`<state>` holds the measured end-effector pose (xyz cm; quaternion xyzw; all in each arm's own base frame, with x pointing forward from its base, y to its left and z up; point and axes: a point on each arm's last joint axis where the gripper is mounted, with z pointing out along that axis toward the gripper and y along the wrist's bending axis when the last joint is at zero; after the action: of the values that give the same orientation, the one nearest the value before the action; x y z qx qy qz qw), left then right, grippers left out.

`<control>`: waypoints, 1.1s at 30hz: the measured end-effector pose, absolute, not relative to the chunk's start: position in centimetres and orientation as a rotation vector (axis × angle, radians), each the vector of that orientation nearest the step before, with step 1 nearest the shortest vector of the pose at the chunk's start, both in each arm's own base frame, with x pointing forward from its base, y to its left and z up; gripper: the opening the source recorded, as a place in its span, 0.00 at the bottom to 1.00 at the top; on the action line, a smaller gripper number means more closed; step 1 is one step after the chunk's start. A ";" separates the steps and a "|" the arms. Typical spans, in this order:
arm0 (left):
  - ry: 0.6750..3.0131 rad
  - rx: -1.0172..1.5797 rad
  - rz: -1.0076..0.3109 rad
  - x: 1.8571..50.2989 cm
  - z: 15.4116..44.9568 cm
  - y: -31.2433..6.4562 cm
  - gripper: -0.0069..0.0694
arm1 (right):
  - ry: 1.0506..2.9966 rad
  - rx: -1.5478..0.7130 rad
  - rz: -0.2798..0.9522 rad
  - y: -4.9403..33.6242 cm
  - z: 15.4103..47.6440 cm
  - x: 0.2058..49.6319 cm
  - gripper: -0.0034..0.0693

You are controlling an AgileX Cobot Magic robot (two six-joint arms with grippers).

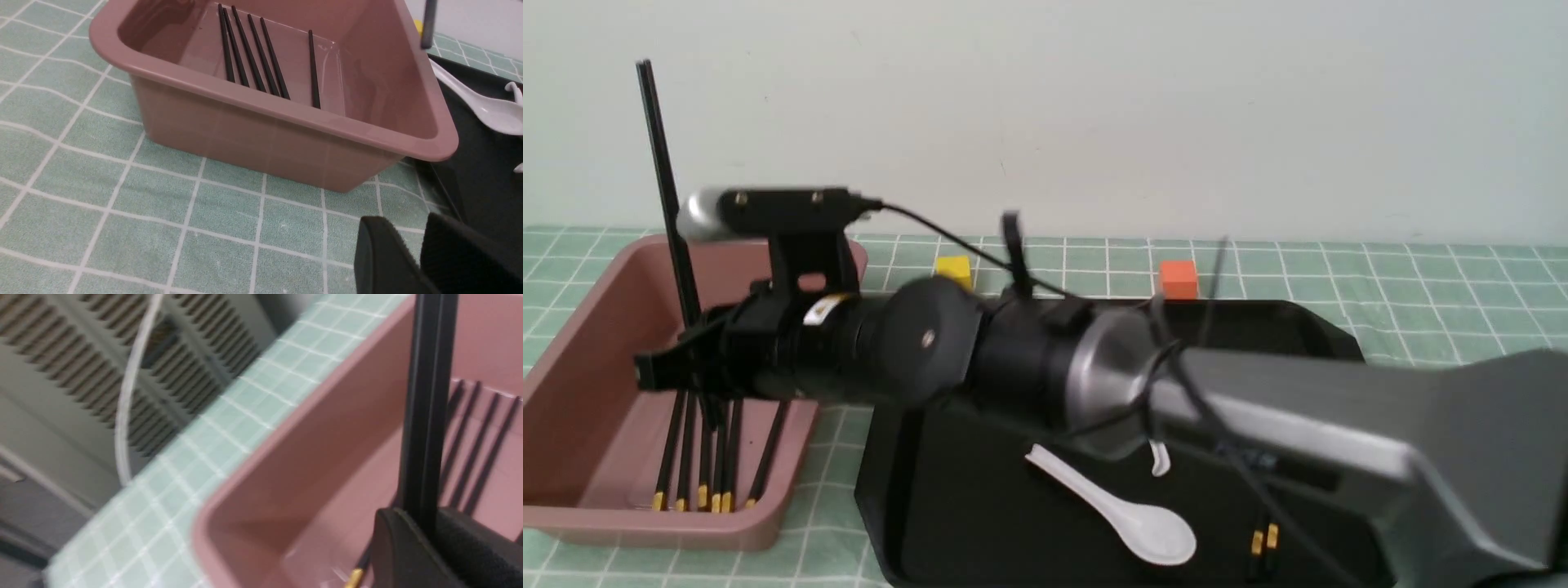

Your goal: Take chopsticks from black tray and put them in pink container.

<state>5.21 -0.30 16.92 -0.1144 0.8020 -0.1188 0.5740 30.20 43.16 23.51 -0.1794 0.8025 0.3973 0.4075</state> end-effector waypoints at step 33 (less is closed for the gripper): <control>1.879 -0.268 -0.278 5.2 16.9 -0.3 0.32 | 2.221 -1.124 0.691 20.4 44.9 19.2 0.04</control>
<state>5.21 -0.30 16.92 -0.1144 0.8020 -0.1188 0.5740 19.21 20.43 44.93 -0.4184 0.8264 0.2572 0.2754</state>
